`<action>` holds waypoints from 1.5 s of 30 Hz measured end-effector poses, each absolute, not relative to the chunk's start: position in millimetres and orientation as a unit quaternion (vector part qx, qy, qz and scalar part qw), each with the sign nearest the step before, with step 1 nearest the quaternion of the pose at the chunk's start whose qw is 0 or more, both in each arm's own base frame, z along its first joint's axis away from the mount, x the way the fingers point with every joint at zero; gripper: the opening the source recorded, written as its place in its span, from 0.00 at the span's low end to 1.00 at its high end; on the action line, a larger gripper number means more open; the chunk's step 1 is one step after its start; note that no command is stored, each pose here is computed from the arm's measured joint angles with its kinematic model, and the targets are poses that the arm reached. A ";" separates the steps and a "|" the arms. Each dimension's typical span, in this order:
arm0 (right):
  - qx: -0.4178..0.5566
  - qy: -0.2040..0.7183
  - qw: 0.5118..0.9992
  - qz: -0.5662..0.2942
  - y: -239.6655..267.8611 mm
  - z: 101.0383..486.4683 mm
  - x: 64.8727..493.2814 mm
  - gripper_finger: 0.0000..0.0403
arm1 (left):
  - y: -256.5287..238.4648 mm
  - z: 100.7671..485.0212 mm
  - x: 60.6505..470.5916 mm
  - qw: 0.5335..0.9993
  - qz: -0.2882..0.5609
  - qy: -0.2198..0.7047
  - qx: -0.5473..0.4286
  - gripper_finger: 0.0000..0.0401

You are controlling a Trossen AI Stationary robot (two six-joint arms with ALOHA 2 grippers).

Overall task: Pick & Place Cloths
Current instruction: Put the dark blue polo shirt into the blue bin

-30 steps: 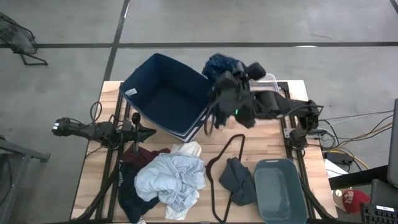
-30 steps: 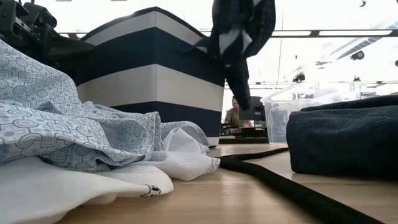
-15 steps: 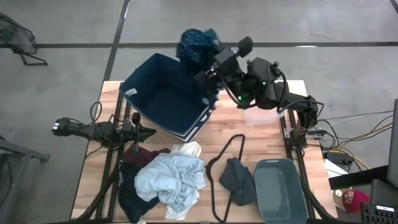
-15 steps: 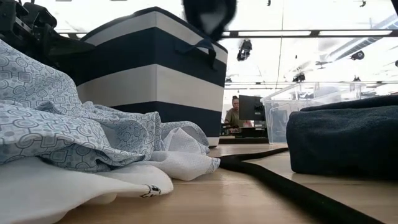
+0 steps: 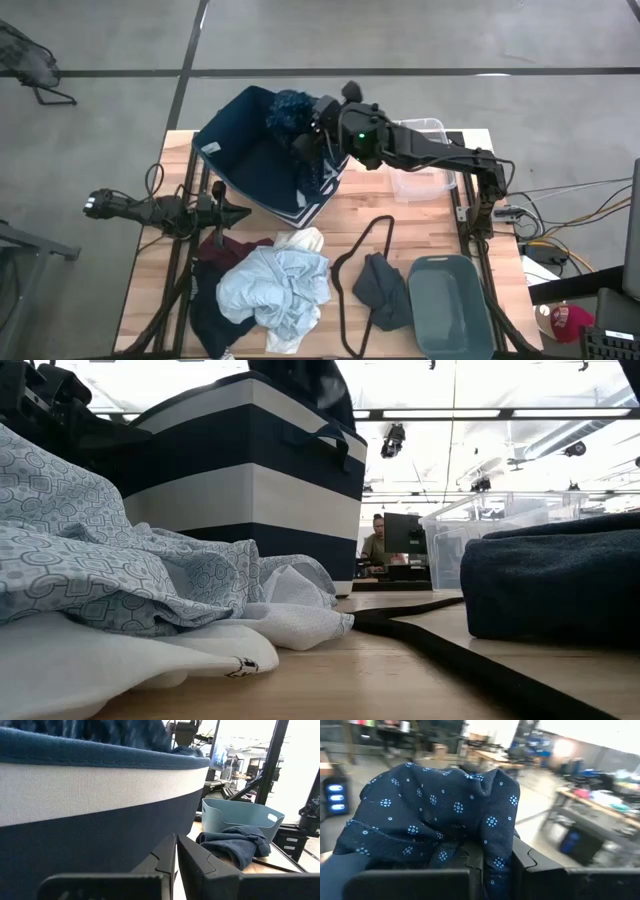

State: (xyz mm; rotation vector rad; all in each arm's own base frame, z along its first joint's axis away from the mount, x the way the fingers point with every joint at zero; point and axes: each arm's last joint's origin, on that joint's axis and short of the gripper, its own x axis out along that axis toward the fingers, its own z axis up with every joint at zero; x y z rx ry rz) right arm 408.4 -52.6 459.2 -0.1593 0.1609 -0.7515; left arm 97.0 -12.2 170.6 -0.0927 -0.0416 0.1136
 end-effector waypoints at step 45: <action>-0.062 0.342 0.937 -0.018 19.0 359.3 412.8 0.57 | -12.1 170.7 97.0 0.997 0.057 -0.021 -0.046 0.06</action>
